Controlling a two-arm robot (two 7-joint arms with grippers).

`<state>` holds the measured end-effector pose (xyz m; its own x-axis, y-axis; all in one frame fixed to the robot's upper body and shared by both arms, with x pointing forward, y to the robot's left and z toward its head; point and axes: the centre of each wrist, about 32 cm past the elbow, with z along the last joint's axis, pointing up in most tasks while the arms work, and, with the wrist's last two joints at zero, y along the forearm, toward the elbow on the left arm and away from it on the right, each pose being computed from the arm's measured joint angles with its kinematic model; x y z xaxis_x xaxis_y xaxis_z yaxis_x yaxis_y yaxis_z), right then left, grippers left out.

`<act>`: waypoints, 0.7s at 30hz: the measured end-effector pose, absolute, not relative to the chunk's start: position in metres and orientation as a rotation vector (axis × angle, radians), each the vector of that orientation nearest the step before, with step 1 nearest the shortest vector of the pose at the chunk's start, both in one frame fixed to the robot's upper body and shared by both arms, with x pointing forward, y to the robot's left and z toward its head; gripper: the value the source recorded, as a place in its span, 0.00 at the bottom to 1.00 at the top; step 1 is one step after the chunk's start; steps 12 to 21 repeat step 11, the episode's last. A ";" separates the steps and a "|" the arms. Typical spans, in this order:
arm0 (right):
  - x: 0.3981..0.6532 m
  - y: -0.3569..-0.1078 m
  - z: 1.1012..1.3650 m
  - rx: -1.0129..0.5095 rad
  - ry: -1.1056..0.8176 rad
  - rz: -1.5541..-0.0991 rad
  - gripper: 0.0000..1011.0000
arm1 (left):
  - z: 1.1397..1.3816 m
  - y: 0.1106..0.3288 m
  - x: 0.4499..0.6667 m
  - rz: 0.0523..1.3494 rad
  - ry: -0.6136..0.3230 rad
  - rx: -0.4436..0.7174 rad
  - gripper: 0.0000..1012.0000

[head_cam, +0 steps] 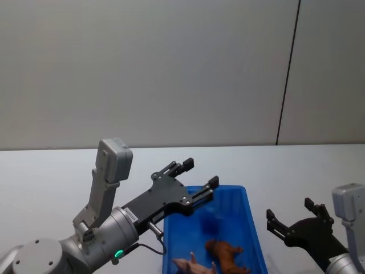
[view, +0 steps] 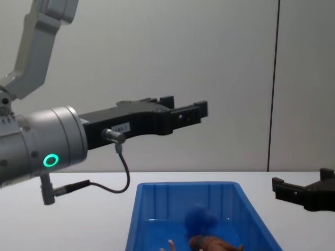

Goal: Pick up the two dolls from the table and place them into the box.

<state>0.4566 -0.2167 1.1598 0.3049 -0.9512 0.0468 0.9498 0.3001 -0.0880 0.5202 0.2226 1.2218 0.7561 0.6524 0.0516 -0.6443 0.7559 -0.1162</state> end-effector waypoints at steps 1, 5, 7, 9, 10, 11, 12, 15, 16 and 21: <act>0.457 -0.217 1.160 -0.106 0.015 -1.262 0.99 | 1.222 0.222 0.521 0.703 -0.090 -0.097 0.76; 0.457 -0.217 1.160 -0.106 0.015 -1.262 0.99 | 1.223 0.220 0.523 0.680 -0.087 -0.111 0.87; 0.457 -0.217 1.160 -0.106 0.015 -1.262 0.99 | 1.223 0.220 0.523 0.674 -0.086 -0.115 0.93; 0.457 -0.217 1.160 -0.106 0.015 -1.262 0.99 | 1.223 0.219 0.524 0.666 -0.085 -0.120 0.96; 0.457 -0.217 1.160 -0.106 0.015 -1.262 0.99 | 1.223 0.219 0.524 0.664 -0.085 -0.121 0.99; 0.457 -0.217 1.160 -0.106 0.015 -1.262 0.99 | 1.223 0.219 0.524 0.662 -0.085 -0.122 0.99; 0.457 -0.217 1.160 -0.106 0.015 -1.262 0.99 | 1.223 0.219 0.524 0.662 -0.085 -0.122 0.99; 0.457 -0.217 1.160 -0.106 0.015 -1.262 0.99 | 1.223 0.219 0.524 0.662 -0.085 -0.122 0.99; 0.457 -0.217 1.160 -0.106 0.015 -1.262 0.99 | 1.223 0.219 0.524 0.662 -0.085 -0.122 0.99; 0.457 -0.217 1.160 -0.106 0.015 -1.262 0.99 | 1.223 0.219 0.524 0.662 -0.085 -0.122 0.99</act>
